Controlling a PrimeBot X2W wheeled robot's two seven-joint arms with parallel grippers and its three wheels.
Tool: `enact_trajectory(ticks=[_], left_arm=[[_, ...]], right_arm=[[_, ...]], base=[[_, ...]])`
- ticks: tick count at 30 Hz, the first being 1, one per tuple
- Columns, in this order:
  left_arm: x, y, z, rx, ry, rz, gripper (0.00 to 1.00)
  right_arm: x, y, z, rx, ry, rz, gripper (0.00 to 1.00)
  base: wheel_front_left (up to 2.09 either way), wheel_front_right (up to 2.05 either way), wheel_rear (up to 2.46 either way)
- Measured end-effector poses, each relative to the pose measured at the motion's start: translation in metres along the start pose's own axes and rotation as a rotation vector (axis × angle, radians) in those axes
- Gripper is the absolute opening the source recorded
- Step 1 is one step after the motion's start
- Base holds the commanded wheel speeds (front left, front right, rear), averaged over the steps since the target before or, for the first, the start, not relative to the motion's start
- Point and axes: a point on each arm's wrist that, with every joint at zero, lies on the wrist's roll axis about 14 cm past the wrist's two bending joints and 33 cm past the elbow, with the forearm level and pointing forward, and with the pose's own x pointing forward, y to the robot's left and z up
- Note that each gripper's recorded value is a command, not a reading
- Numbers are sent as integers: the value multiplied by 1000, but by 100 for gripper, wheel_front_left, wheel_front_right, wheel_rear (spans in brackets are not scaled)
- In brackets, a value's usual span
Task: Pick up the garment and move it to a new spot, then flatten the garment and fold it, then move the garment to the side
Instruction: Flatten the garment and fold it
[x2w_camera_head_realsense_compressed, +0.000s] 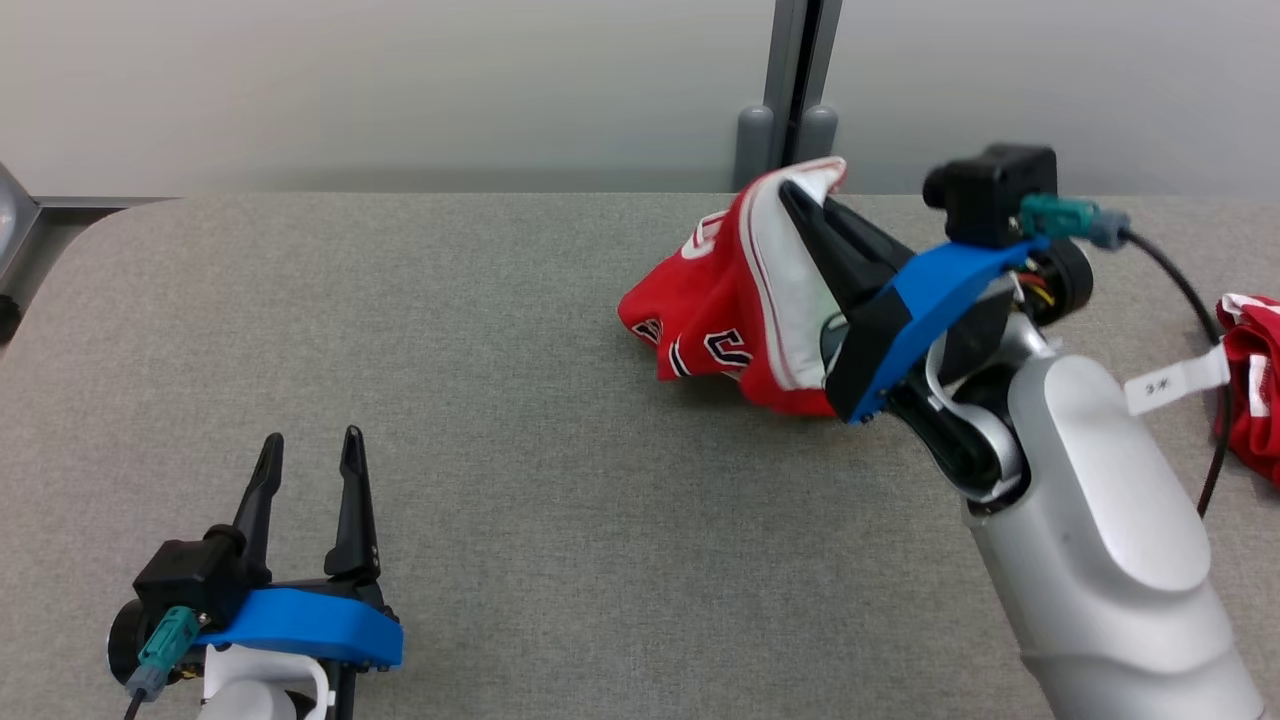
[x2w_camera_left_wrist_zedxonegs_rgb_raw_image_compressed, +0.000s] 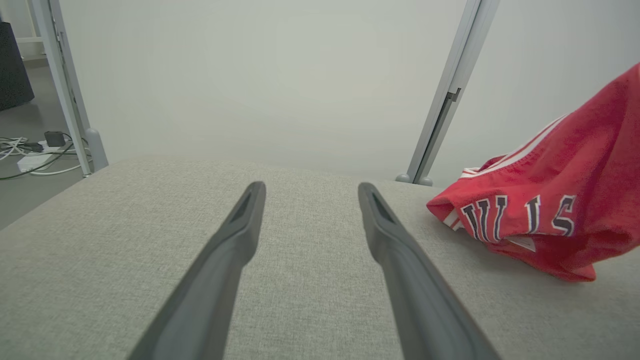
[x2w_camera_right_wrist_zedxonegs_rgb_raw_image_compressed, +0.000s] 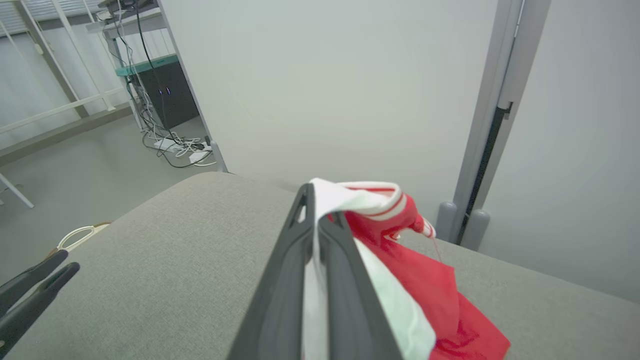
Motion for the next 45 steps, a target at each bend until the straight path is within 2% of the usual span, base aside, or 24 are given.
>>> enact_trajectory(ticks=[5, 11, 16, 19, 21, 25, 31, 35, 38, 41, 45], left_arm=[[1, 0, 2, -4, -11, 4, 100], [5, 2, 0, -5, -6, 8, 100], [2, 3, -4, 1, 7, 7, 100], [1, 4, -1, 4, -1, 8, 100], [2, 3, 2, 5, -8, 6, 100], [4, 1, 2, 2, -11, 4, 100], [12, -8, -3, -9, 1, -21, 100], [16, -13, -7, -12, 10, -35, 100], [20, -17, -9, -11, 14, -49, 100], [23, -19, -9, -9, 15, -57, 100], [27, -20, -9, -4, 12, -63, 100]], right_arm=[[16, 40, 62, -53, -81, 131, 0], [44, 67, 121, -169, -187, 202, 0], [54, 85, 170, -167, -309, 258, 0], [49, 84, 210, -136, -423, 254, 0], [49, 77, 218, -126, -442, 232, 0], [58, 50, 182, -103, -336, 159, 0], [51, -35, 75, -5, -124, -54, 0], [16, -97, 8, 81, -16, -220, 0], [-17, -126, -31, 104, 47, -318, 0], [-48, -139, -56, 137, 94, -380, 0], [-83, -147, -66, 177, 110, -443, 0]], base=[[0, 0, 0], [0, 0, 0], [0, 0, 0], [0, 0, 0], [0, 0, 0], [0, 0, 0], [0, 0, 0], [0, 0, 0], [0, 0, 0], [0, 0, 0], [0, 0, 0]])
